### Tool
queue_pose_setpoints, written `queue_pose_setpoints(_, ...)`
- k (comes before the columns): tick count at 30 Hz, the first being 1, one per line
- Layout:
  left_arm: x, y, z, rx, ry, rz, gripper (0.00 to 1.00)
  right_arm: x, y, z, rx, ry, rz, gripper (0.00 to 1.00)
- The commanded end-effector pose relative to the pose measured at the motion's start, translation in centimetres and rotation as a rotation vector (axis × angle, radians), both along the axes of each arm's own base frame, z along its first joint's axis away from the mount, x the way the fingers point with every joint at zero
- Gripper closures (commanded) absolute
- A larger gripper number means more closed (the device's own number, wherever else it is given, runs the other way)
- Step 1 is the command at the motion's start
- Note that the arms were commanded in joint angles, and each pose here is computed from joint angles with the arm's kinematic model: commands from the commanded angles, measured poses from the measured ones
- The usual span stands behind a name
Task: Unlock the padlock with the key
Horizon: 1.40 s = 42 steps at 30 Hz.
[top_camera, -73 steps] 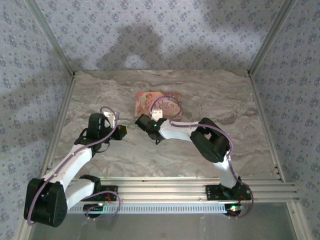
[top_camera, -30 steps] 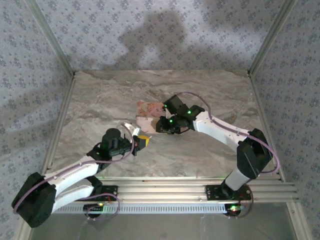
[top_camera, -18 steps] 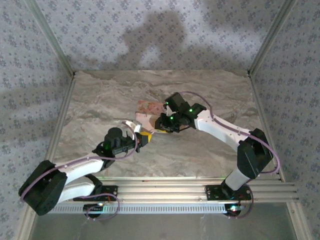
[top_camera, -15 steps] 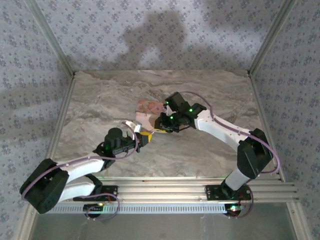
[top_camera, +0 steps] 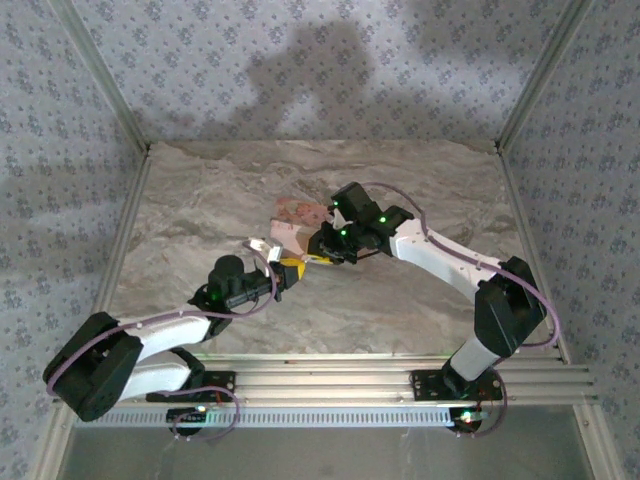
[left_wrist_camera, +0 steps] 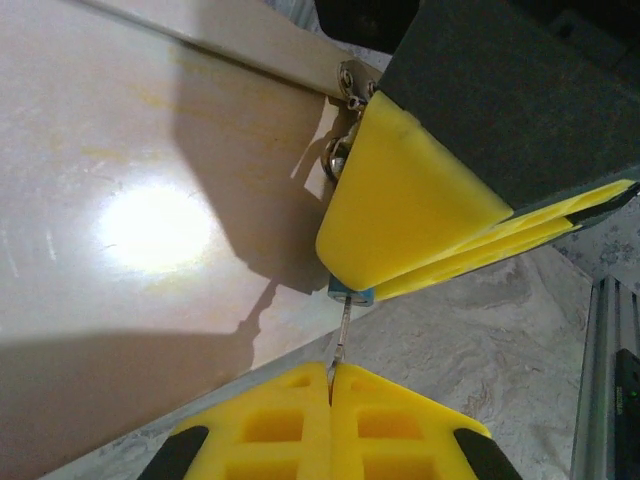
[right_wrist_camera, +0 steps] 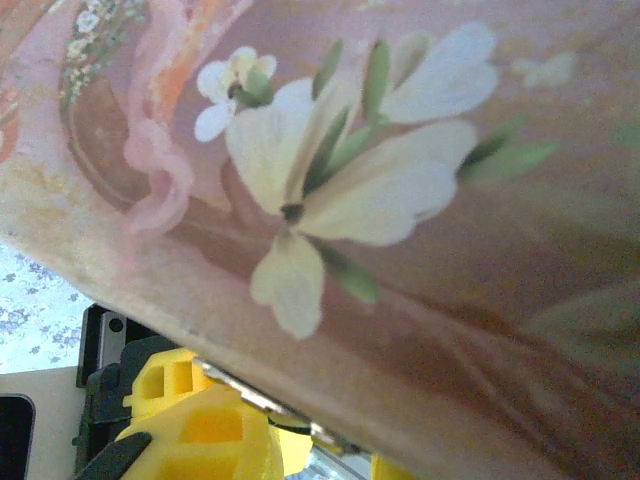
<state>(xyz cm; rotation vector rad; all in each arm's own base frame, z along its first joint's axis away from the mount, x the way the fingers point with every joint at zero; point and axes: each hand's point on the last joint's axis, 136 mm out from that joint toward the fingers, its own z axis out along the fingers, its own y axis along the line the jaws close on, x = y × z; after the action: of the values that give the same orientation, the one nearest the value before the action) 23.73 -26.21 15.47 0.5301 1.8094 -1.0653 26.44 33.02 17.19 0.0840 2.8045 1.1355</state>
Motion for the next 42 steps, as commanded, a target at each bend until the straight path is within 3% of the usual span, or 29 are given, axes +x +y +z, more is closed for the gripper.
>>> queue_pose_setpoints(1, 0.2, -0.4, 1.3, -0.031, -0.047, 0.001, 1.0, 0.8, 1.4, 3.4, 0.11, -0.057, 0.012, 1.0)
queue_pose_setpoints(11, 0.5, -1.0, 1.8, -0.046, -0.061, 0.004, 1.0, 0.6, 1.9, 3.1, 0.115, -0.041, 0.022, 1.0)
queue_pose_setpoints(28, 1.2, -3.2, 5.3, -0.266, -0.078, -0.07, 1.0, -0.9, 2.9, 2.5, 0.164, 0.0, 0.085, 1.0)
queue_pose_setpoints(33, 1.1, -3.5, 3.8, -0.239, -0.042, -0.073, 1.0, -0.9, 2.4, 1.7, 0.115, -0.011, 0.076, 1.0)
queue_pose_setpoints(38, 0.3, -2.5, -0.7, -0.115, 0.006, -0.037, 1.0, -1.0, 1.6, -0.4, 0.003, -0.055, 0.045, 0.79)
queue_pose_setpoints(42, -0.5, -2.7, -4.4, -0.035, 0.03, -0.03, 1.0, -1.8, 1.9, -3.3, -0.027, -0.037, 0.016, 0.69)
